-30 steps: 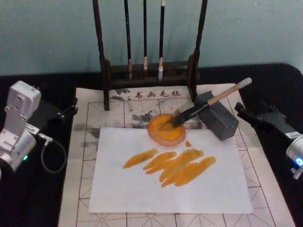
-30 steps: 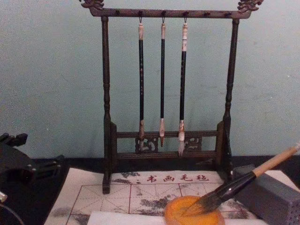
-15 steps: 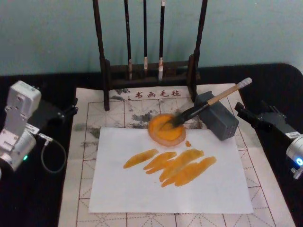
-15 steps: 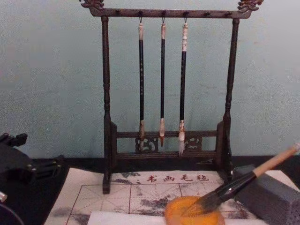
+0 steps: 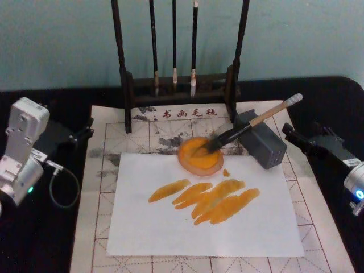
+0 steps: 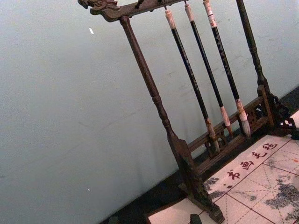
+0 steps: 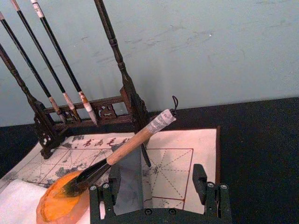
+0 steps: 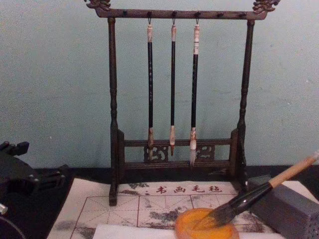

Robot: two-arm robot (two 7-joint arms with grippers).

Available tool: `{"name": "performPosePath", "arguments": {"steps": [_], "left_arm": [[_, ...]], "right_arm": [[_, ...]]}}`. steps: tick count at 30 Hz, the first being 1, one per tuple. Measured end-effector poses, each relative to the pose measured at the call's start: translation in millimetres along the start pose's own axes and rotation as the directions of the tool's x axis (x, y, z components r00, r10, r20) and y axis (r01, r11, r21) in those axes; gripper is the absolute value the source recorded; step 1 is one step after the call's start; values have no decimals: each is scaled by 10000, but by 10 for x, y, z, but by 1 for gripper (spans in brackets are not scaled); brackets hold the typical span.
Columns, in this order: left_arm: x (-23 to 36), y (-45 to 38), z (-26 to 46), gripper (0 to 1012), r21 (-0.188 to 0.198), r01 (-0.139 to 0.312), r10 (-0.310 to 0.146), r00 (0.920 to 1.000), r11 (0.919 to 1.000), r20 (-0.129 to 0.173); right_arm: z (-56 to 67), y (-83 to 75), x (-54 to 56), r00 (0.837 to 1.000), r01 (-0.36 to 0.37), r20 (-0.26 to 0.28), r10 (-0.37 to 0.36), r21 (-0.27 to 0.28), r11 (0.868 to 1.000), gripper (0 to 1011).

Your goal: Pick up the brush from the inkstone, write on the paper, then place the brush back to its original position.

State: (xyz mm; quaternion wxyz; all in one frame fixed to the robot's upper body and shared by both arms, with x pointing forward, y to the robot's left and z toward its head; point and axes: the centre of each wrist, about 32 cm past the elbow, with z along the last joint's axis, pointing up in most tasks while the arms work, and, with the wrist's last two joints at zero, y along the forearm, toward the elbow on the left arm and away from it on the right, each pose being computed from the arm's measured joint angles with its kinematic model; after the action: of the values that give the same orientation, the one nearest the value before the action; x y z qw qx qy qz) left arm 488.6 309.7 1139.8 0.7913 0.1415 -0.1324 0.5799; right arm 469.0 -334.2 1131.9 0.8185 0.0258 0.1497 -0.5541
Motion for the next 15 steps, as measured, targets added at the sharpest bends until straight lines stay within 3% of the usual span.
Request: {"name": "performPosePath", "arguments": {"steps": [15], "left_arm": [[0,0,0,1001,-1,0,0,10000,10000,0]], "right_arm": [[0,0,0,10000,0,0,0,0,10000,1000]]}}
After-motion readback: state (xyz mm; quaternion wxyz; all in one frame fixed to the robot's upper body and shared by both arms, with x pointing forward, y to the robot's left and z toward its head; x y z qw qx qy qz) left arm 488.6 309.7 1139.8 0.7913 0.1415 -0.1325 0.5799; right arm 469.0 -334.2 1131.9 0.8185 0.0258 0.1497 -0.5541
